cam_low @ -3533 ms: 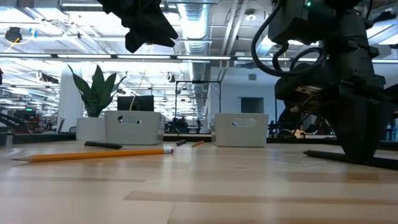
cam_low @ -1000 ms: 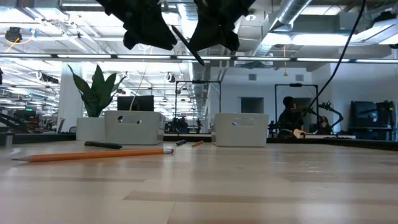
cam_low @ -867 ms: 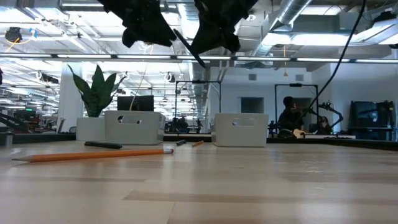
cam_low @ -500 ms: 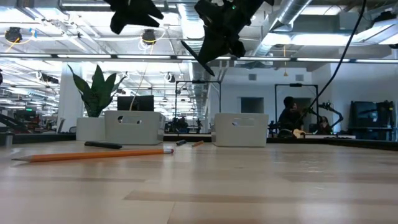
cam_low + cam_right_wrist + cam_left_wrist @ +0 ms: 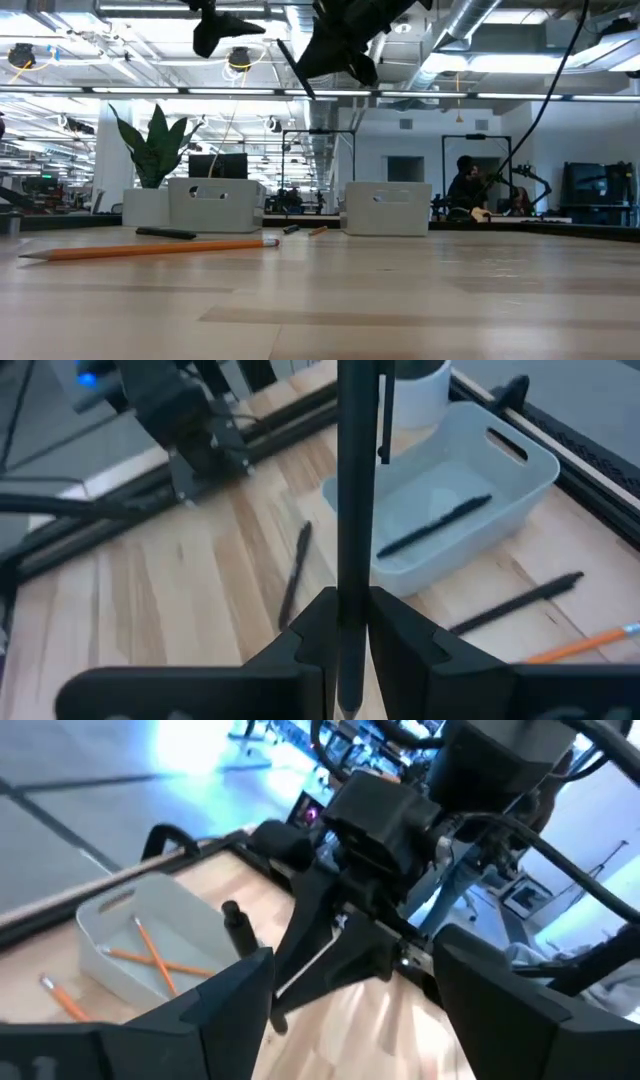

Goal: Sort pens & pencils
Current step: Put the black pen into the left gray bin

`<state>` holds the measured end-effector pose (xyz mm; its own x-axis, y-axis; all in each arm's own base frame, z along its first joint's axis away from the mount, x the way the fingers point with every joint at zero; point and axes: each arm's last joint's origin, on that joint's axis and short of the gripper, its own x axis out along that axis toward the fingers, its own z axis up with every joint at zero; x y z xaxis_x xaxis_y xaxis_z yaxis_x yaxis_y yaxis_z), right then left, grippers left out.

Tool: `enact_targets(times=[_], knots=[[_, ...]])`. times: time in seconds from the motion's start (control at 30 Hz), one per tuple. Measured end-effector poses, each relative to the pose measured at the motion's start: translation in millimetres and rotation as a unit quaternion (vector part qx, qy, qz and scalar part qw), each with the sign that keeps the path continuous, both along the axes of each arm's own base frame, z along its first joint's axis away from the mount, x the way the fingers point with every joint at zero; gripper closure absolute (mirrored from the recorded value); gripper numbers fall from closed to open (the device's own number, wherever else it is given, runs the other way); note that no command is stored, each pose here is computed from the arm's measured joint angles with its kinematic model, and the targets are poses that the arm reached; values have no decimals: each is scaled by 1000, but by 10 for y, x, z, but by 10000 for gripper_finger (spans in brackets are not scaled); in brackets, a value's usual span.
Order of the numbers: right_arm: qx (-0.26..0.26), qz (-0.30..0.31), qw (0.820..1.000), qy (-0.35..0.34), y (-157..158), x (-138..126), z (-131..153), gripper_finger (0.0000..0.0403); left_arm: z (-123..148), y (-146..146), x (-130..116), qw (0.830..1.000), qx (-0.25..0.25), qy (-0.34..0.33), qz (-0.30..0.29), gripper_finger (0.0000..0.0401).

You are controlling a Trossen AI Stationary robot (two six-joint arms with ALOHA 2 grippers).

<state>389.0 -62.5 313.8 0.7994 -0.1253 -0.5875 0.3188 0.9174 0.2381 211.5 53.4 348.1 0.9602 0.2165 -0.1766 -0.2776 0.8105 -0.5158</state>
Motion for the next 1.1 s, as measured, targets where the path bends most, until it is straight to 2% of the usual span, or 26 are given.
enact_targets(times=[0.4, 0.57, 0.73, 1.1], knots=[[2, -12, 998, -55, -30, -47, 192, 327, 16, 66, -15, 999, 9, -6, 52, 133], [6, -19, 995, -100, -36, -95, 354, 327, 44, 63, -10, 999, 1, -23, 47, 133], [16, 2, 993, -120, -14, -85, 395, 327, 104, 57, 6, 998, -8, -59, 32, 133], [19, 16, 991, -132, 41, -68, 415, 327, 6, 127, 269, 996, -23, -77, 28, 133]])
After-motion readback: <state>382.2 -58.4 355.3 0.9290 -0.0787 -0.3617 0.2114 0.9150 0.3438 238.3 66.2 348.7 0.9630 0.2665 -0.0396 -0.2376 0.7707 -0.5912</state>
